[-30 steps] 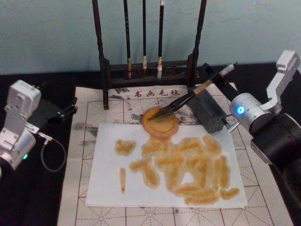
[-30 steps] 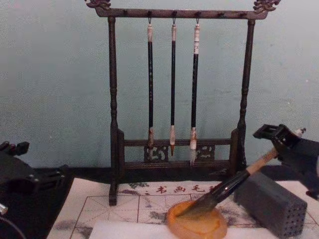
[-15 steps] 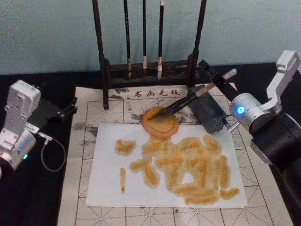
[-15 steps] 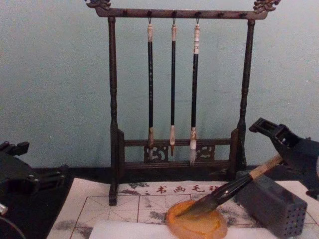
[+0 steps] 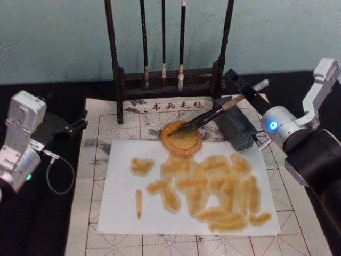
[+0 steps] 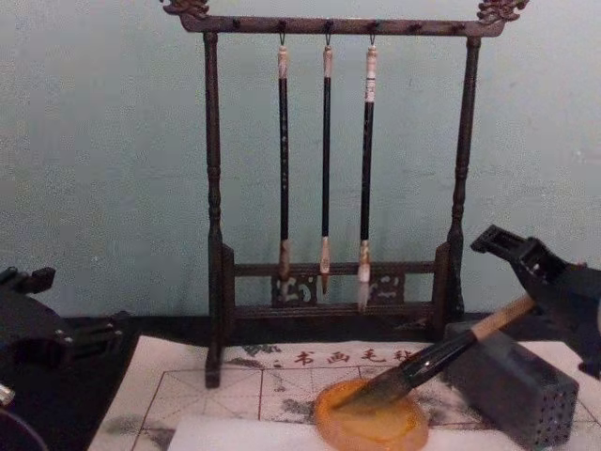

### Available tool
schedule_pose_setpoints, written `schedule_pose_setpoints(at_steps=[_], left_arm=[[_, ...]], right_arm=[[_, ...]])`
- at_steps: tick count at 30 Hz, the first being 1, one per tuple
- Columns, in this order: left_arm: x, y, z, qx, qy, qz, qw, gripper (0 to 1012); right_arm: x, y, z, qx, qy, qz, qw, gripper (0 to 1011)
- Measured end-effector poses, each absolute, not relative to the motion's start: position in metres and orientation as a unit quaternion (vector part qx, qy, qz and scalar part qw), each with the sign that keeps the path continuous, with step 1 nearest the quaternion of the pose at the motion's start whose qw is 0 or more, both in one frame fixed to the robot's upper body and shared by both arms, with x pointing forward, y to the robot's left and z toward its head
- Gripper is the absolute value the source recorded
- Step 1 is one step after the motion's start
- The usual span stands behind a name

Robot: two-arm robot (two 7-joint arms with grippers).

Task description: Pick up the brush from the inkstone, write on the paper, then place the brush back to its original position.

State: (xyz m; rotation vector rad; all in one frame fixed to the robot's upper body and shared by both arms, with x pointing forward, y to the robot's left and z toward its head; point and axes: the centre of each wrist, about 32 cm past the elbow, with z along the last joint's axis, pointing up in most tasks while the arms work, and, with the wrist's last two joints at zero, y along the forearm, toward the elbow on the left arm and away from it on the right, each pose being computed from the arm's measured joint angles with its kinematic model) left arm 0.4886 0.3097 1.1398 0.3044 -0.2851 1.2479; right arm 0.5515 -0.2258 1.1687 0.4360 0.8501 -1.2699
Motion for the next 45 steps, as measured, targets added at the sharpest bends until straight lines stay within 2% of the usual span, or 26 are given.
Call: schedule_pose_setpoints(at_steps=[18,31,37,45], left_arm=[[0.489,0.31,1.14,0.141,-0.132,0.58,0.791,1001],[0.489,0.31,1.14,0.142,-0.132,0.58,0.791,1001],[0.489,0.31,1.14,0.141,-0.132,0.58,0.791,1001],[0.489,0.31,1.14,0.141,-0.132,0.58,0.791,1001]], right_arm=[[0.548,-0.233,1.165,0.185,0.393,-0.581,0.689,1000],[0.517,-0.238,1.172,0.175,0.397,-0.576,0.693,1000],[0.499,-0.238,1.176,0.162,0.378,-0.578,0.704,1000],[0.481,-0.232,1.177,0.106,0.301,-0.572,0.755,1000]])
